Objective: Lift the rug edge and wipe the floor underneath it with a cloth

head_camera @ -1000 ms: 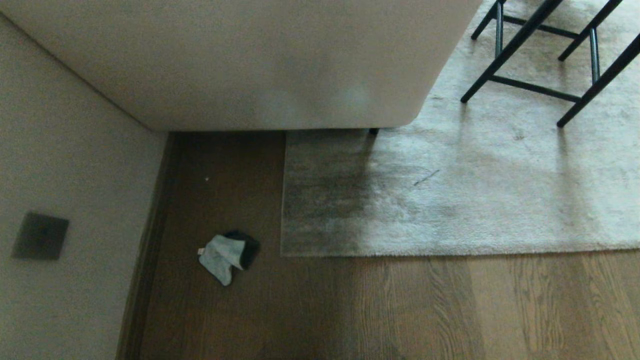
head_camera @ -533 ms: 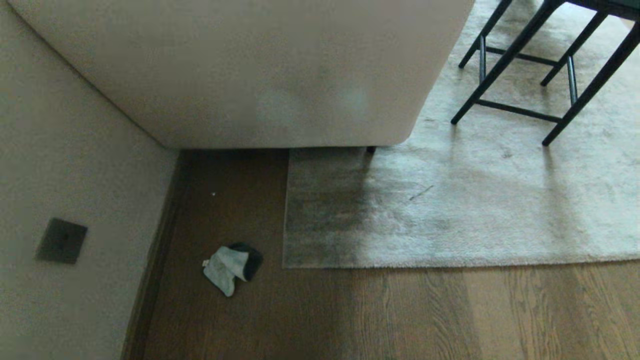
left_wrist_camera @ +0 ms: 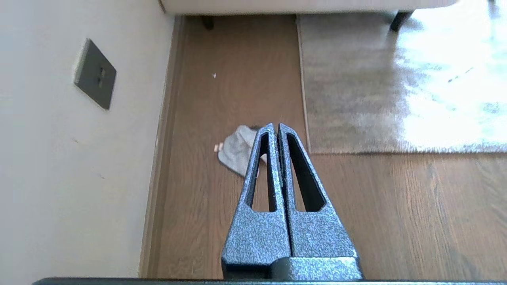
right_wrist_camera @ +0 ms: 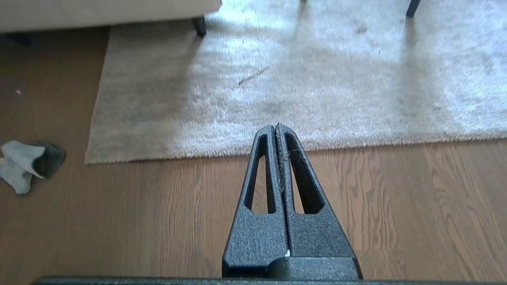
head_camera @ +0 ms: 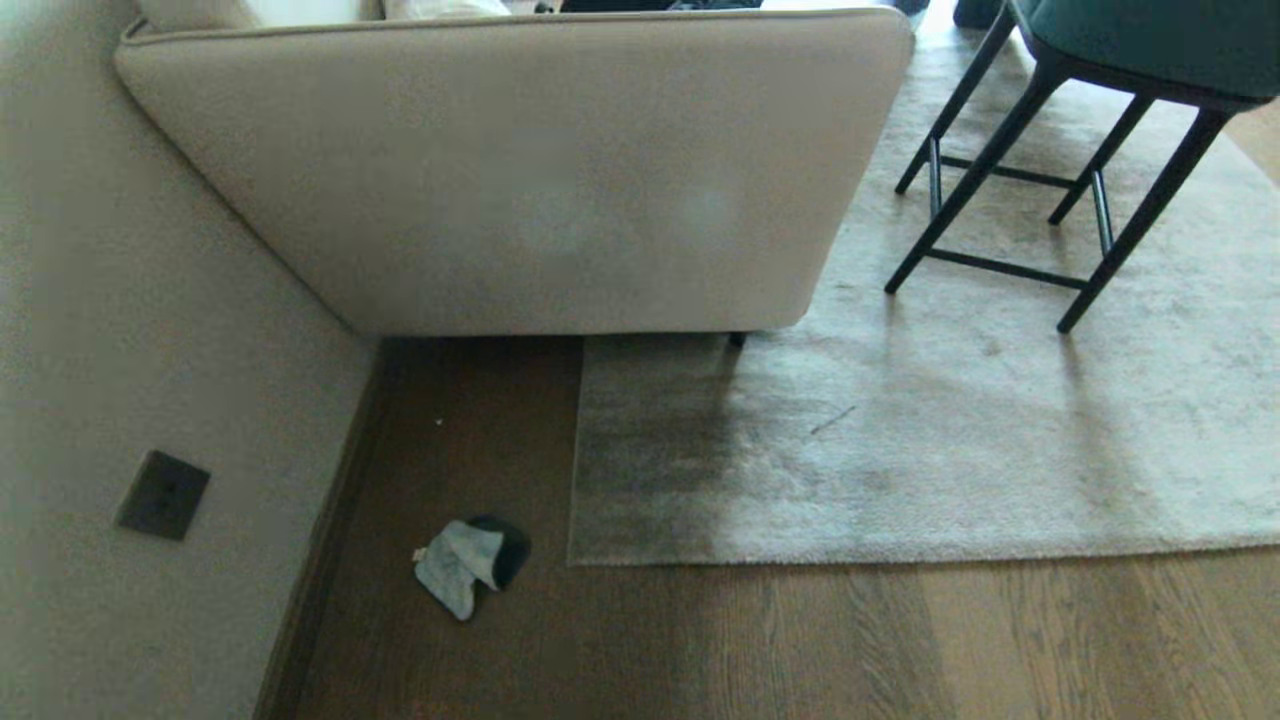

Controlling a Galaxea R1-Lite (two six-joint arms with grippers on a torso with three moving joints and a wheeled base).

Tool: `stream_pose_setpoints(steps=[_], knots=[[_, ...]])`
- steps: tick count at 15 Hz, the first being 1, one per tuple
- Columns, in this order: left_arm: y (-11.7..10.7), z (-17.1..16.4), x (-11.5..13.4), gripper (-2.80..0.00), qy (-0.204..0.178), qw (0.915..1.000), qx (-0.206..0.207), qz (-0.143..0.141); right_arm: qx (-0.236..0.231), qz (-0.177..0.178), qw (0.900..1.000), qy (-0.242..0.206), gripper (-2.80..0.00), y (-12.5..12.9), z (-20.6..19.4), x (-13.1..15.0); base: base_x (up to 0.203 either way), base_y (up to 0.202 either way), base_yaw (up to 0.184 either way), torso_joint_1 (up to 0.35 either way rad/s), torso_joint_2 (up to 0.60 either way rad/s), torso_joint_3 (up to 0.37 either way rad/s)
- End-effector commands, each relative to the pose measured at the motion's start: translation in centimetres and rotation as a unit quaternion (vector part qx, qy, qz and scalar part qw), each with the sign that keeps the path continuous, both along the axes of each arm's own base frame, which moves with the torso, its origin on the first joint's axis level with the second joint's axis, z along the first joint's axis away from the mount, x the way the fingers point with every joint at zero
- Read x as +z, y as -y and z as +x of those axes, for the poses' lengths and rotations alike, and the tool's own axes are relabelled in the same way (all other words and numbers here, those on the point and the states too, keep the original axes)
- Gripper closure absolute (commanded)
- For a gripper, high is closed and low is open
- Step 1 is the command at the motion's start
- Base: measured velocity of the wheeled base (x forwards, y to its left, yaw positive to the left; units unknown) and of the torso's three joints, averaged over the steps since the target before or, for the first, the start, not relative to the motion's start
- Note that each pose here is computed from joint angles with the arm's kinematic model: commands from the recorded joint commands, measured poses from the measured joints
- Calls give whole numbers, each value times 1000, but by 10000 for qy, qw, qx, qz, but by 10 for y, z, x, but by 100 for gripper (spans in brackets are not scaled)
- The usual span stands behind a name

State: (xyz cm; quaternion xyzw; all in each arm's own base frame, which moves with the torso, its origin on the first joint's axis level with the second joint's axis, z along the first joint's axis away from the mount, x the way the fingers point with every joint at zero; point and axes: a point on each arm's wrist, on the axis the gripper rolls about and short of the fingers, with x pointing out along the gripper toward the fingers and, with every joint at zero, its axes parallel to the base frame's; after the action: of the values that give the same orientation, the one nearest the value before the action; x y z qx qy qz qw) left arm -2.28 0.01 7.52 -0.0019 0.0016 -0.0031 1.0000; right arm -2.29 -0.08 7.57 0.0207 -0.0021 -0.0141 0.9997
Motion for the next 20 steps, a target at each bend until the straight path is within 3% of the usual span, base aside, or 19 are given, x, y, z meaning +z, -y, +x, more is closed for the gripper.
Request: stream_pose_setpoints(steps=[1, 20], knots=[[0, 0, 0, 0, 1, 10000, 0, -4, -2, 1, 10000, -3, 0, 0, 0, 0, 0, 0, 0, -1, 2, 199], [0, 0, 0, 0, 1, 10000, 8, -12, 3, 1, 10000, -3, 0, 0, 0, 0, 0, 0, 0, 4, 1, 204]])
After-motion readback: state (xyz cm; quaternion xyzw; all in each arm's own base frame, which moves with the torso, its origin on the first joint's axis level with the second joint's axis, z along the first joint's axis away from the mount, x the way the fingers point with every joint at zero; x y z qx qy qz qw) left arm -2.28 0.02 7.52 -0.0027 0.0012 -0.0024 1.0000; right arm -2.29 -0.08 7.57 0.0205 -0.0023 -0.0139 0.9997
